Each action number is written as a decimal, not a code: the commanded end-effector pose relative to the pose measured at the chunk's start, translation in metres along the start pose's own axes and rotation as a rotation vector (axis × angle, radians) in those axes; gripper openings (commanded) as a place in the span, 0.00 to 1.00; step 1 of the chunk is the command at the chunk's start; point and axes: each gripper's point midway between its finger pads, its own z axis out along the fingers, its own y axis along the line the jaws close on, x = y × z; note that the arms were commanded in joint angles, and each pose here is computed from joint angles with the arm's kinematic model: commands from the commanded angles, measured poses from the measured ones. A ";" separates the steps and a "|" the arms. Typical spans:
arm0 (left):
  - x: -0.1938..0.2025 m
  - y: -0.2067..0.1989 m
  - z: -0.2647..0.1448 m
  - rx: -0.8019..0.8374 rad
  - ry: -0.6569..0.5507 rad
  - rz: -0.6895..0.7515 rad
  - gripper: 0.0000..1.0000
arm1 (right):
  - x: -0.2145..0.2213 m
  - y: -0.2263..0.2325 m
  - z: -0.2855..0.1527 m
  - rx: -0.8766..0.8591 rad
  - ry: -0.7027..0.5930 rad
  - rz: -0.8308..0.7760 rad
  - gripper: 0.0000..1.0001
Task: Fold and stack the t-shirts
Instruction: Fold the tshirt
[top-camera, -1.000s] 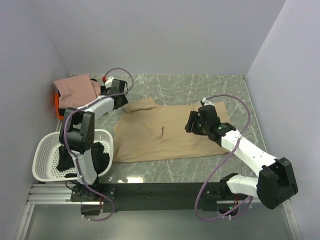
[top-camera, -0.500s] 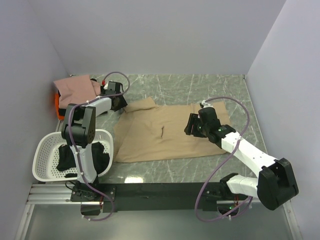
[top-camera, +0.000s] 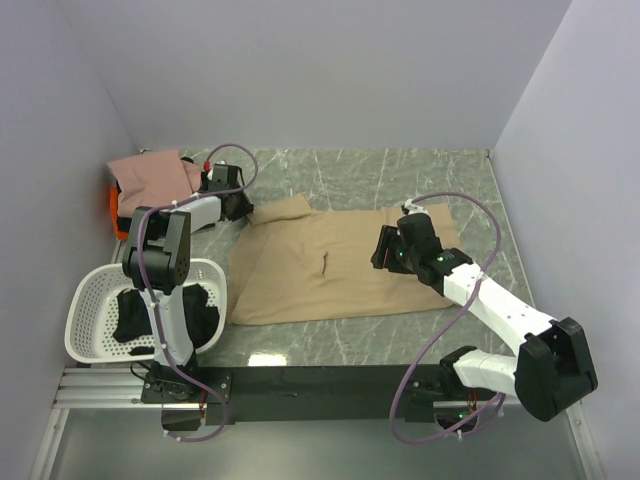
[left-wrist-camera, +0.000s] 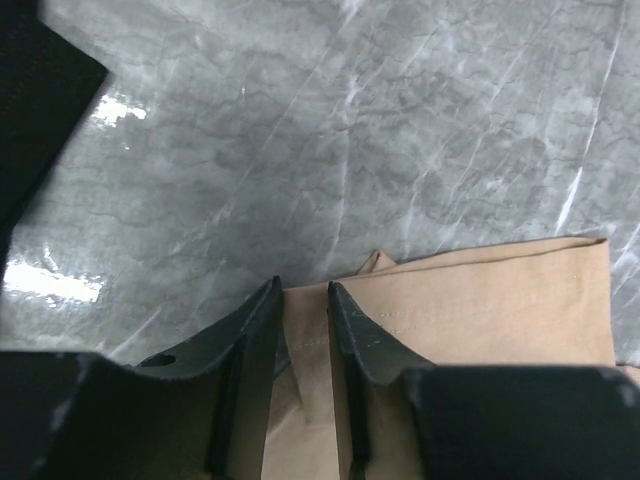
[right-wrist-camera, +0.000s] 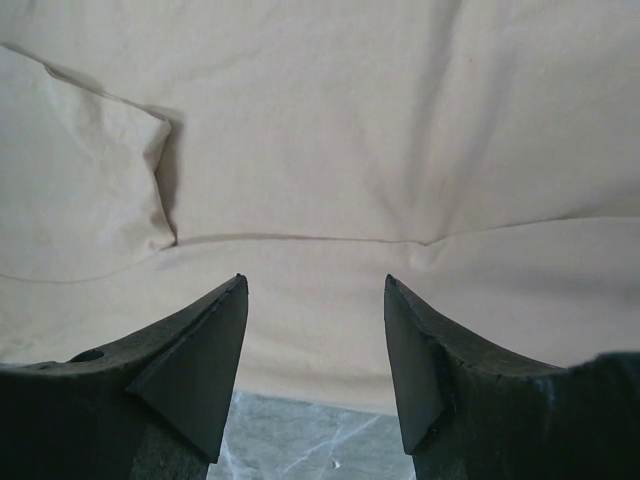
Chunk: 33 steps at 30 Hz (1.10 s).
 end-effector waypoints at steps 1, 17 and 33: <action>0.017 -0.002 0.001 0.033 0.057 -0.007 0.30 | -0.038 0.013 -0.007 -0.007 -0.093 -0.016 0.64; -0.016 -0.032 -0.031 0.145 -0.019 -0.013 0.01 | -0.161 -0.081 0.076 0.257 -0.099 0.088 0.64; -0.030 -0.059 -0.061 0.278 -0.048 0.006 0.00 | -0.189 -0.204 0.126 0.515 -0.025 0.266 0.63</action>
